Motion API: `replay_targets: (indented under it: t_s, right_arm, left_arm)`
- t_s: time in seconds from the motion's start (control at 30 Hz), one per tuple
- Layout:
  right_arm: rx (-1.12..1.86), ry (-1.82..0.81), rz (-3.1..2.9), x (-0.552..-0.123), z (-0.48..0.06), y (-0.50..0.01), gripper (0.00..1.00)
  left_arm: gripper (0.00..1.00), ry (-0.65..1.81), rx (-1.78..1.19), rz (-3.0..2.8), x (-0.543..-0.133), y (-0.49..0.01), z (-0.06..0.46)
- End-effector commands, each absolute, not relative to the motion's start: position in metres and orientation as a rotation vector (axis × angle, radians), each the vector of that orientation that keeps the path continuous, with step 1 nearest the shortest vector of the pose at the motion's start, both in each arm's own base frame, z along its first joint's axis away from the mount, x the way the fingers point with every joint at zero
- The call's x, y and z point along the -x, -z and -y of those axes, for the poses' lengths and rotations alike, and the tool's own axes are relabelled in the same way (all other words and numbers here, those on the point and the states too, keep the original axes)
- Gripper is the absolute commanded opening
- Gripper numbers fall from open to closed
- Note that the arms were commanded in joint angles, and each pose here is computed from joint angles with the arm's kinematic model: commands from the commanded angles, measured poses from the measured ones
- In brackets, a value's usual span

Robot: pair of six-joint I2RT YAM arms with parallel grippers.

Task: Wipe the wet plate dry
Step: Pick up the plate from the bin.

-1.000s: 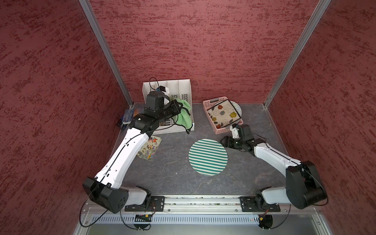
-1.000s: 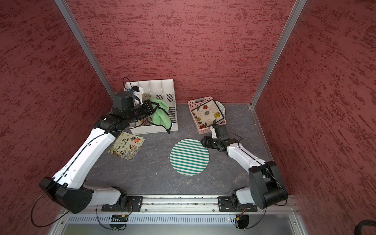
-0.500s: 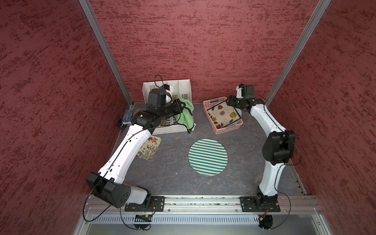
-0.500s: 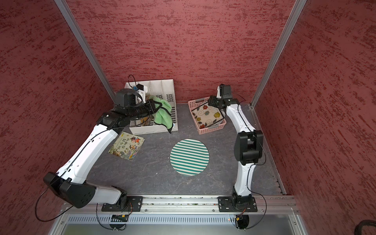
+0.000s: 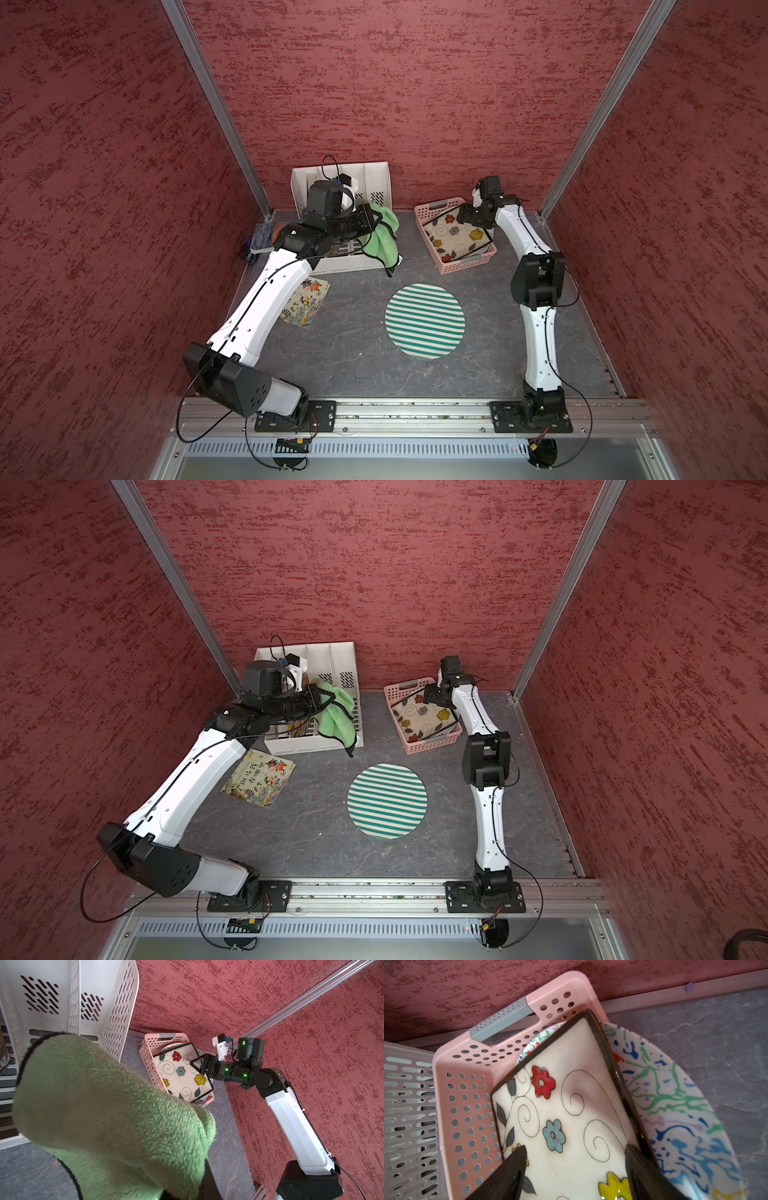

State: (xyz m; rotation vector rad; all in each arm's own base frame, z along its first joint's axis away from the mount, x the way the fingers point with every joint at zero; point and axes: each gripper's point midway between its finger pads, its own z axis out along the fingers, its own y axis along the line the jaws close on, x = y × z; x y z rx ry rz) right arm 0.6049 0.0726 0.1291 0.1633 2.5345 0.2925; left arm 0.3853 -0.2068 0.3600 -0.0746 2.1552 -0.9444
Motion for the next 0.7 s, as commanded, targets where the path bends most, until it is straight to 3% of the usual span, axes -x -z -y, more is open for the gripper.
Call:
replay_targets:
  t_s: [0.0, 0.3, 0.43, 0.67]
  right_arm:
    - [-0.152, -0.241, -2.626, -0.591, -0.061, -0.104, 0.8]
    - [-0.134, -0.317, -2.341, -0.61, -0.051, -0.204, 0.92]
    - [-0.112, -0.31, -2.377, -0.613, -0.05, -0.187, 0.98]
    - [-0.138, -0.328, -2.526, -0.605, -0.053, -0.13, 0.93]
  left_arm:
    - [0.0, 0.962, 0.047, -2.115, -0.39, -0.375, 0.208]
    - [0.0, 0.979, 0.047, -2.124, -0.397, -0.372, 0.213]
    - [0.0, 0.98, 0.048, -2.12, -0.398, -0.373, 0.212]
    - [0.0, 0.978, 0.061, -2.129, -0.398, -0.37, 0.211]
